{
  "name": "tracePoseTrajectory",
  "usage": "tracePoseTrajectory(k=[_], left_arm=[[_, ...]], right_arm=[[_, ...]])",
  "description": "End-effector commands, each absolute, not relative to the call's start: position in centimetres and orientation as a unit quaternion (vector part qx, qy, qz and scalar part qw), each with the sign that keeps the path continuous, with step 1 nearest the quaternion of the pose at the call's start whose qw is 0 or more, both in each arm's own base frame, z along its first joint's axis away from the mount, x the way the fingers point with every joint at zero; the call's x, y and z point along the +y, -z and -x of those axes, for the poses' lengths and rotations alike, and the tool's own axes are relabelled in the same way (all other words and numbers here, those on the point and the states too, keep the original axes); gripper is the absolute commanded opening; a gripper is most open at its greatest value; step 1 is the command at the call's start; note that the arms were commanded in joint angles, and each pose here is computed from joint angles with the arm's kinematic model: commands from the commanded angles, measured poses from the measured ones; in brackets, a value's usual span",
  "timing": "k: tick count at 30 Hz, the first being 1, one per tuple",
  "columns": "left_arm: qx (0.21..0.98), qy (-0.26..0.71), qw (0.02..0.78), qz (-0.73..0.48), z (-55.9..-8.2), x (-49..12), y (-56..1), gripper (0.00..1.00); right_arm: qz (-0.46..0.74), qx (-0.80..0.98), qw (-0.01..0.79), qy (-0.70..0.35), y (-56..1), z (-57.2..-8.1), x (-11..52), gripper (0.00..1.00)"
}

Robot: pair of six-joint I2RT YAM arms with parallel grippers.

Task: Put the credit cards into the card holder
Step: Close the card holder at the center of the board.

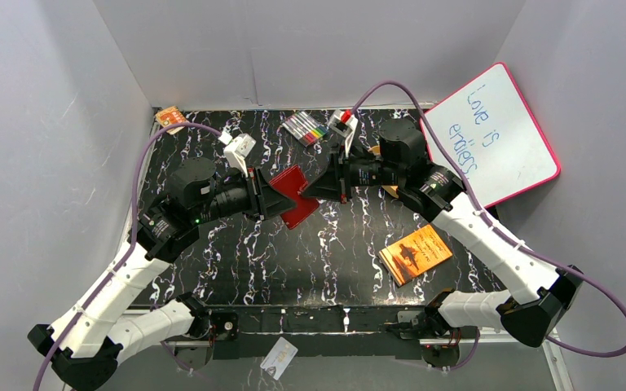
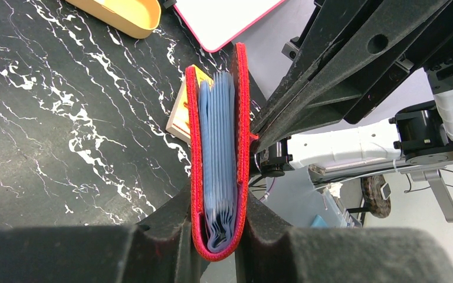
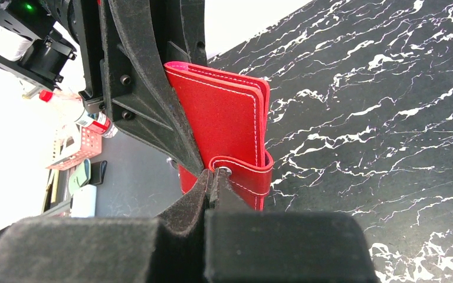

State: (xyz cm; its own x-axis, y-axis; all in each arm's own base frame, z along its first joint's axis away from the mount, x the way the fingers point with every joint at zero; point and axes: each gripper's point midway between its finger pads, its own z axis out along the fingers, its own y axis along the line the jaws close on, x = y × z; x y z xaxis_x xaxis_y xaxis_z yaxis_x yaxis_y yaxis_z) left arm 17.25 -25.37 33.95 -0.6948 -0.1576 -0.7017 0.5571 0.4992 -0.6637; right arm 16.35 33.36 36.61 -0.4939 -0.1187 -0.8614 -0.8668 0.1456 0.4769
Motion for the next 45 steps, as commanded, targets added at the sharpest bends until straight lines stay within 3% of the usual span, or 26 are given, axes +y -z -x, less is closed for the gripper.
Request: tracePoseTrajectory(k=[1,38,45], left_arm=[[0.759,0.509,0.379,-0.146,-16.8,-25.9,-35.8,0.0],[0.678,0.601,0.347,-0.244,-12.0,-27.0,-40.1,0.0],[0.719,0.542,0.387,-0.196,-14.5,-25.8,-38.4,0.0]], right_arm=[[0.376,0.653,0.341,-0.562,-37.3,-15.6,34.2,0.0],[0.324,0.719,0.285,-0.545,-32.5,-17.4,36.4,0.0],[0.342,0.699,0.294,-0.555,-33.8,-16.4,35.8,0.0]])
